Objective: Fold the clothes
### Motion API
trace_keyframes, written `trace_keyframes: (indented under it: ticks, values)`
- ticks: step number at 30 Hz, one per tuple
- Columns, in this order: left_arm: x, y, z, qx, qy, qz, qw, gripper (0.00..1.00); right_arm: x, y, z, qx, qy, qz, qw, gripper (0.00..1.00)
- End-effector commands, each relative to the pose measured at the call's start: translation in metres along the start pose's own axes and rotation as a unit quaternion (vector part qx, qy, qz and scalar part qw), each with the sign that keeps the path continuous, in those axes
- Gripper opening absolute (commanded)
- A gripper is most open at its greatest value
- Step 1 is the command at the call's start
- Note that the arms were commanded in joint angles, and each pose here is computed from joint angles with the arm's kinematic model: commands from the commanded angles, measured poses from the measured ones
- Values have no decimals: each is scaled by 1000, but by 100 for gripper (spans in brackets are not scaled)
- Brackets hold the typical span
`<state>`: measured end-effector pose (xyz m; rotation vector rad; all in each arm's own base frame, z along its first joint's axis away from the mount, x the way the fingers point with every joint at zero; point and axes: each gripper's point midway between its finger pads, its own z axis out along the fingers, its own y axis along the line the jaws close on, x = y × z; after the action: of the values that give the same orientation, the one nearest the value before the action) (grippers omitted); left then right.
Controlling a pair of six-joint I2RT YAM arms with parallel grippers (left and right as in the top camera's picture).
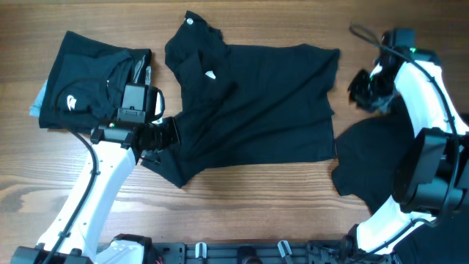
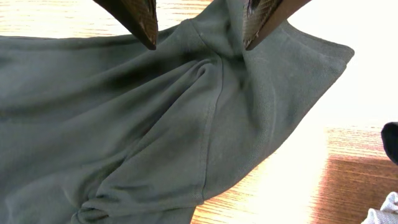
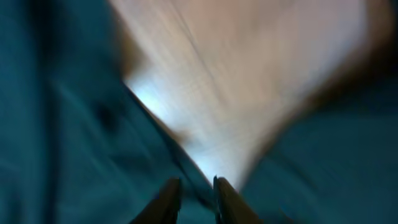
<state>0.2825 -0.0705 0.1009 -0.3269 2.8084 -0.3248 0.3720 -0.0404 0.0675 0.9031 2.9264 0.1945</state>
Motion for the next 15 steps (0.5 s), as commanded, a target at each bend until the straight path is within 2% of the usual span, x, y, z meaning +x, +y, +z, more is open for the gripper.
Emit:
trace_keyframes:
  ticks: [1,6,9,12,15]
  values:
    - [-3,-4,-6,9,-5,5,1000,45,45,-23,19,26,80,30,996,18]
    - [-4,-5,-8,10,-8,6,1000,45,99,-44,50,41,157,45,986,10]
    - [-6,-6,-11,11,-11,6,1000,45,111,-60,64,62,160,70,983,7]
    - [-6,-7,-16,12,-14,21,1000,46,99,-93,69,88,135,144,976,5]
    - [-6,-8,-22,13,-17,32,999,49,65,-126,62,66,95,220,969,4]
